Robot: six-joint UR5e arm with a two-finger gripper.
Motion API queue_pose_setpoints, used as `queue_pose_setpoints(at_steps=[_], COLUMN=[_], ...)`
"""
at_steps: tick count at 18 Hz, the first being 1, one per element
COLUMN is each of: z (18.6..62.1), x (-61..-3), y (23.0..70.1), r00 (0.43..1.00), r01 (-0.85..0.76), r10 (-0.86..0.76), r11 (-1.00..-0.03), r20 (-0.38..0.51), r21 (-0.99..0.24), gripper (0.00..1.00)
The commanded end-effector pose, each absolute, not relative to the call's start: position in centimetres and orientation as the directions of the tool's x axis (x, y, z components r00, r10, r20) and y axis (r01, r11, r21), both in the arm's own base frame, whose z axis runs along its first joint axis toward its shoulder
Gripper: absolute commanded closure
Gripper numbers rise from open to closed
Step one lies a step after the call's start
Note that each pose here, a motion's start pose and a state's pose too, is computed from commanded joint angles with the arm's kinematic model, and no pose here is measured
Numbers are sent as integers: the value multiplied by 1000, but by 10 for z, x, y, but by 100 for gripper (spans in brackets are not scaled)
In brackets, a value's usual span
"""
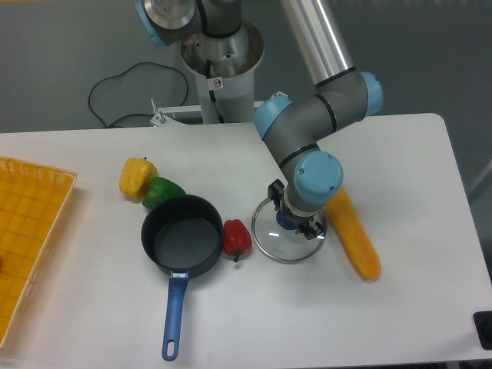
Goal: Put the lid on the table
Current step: 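Set the glass lid flat on the table and hold it there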
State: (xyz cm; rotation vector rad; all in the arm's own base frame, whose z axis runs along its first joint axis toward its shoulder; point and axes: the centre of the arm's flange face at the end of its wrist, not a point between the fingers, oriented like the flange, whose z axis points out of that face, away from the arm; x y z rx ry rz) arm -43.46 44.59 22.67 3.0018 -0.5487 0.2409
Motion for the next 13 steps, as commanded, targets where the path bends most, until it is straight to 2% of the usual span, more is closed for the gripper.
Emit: queue_pose_setpoints(at_steps=[6,9,13], z=[261,290,291], x=[-436,-437,-440], y=[452,469,464], r00=[933,929,932], r01=[-350,-369,-360], r10=[-345,-368,-359], r11=[-936,-929,-933], r20=[106,43,44], r21=[33,25,20], gripper=[0,0,0])
